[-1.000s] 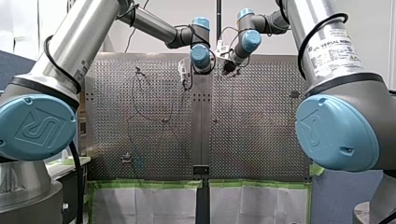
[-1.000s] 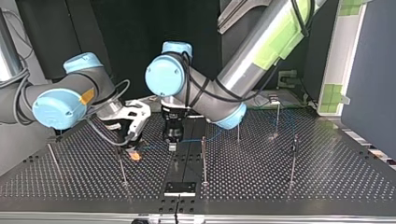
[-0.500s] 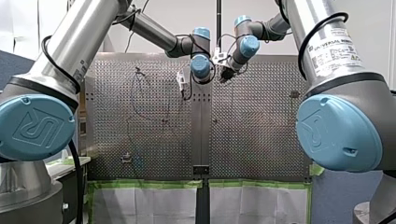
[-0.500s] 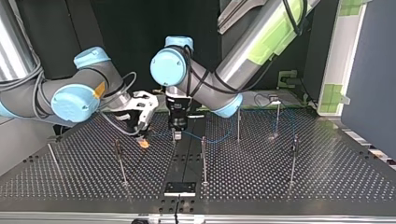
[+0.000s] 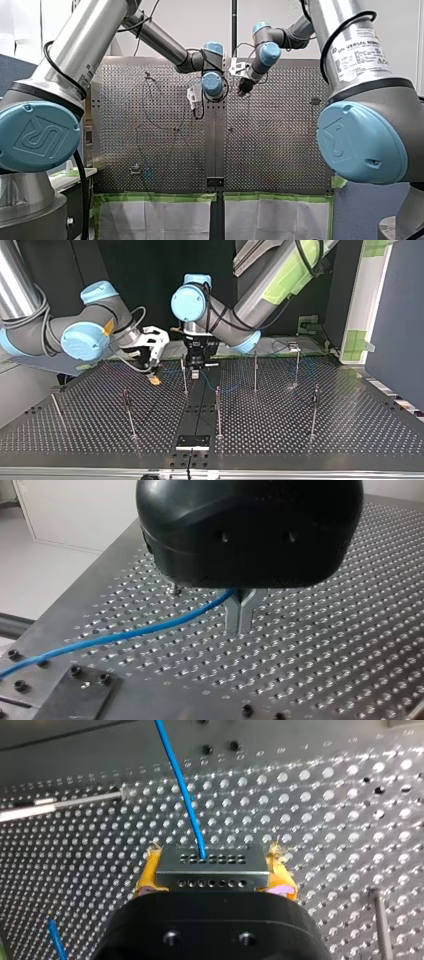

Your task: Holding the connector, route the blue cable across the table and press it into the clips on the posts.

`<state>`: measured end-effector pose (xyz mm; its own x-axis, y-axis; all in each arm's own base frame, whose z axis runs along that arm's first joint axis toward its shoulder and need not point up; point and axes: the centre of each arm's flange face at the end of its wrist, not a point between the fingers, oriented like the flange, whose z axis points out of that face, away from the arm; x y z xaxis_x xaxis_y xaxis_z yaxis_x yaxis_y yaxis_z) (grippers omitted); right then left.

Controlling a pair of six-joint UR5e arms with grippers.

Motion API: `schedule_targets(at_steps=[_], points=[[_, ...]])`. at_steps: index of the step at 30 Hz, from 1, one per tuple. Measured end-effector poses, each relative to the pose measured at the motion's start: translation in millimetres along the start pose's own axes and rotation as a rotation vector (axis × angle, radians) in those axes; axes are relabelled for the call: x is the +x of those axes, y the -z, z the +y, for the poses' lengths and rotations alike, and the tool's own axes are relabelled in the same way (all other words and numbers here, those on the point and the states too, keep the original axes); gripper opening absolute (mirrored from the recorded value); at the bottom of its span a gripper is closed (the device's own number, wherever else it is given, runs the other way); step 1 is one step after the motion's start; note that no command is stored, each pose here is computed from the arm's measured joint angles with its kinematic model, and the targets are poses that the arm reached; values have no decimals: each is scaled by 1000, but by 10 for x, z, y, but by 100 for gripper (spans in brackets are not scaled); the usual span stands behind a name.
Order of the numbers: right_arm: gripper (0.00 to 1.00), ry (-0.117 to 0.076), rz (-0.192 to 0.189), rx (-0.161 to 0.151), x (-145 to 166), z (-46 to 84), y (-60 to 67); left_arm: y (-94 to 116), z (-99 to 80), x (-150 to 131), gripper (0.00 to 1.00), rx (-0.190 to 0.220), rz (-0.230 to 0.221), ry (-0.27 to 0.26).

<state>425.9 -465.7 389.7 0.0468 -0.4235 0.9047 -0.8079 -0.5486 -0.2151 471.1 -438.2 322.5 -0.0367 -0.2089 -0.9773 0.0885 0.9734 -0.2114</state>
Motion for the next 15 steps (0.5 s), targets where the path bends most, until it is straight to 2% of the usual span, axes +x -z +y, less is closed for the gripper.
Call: schedule_targets(at_steps=[3, 9, 15], points=[[0, 6, -14, -9, -71, 26, 26, 36, 22, 98, 2, 5, 1, -1], [0, 33, -37, -26, -248, 79, 22, 82, 97, 285, 2, 23, 6, -3], [0, 70, -42, -28, -423, 117, -8, 104, 170, 583, 2, 56, 34, -19]])
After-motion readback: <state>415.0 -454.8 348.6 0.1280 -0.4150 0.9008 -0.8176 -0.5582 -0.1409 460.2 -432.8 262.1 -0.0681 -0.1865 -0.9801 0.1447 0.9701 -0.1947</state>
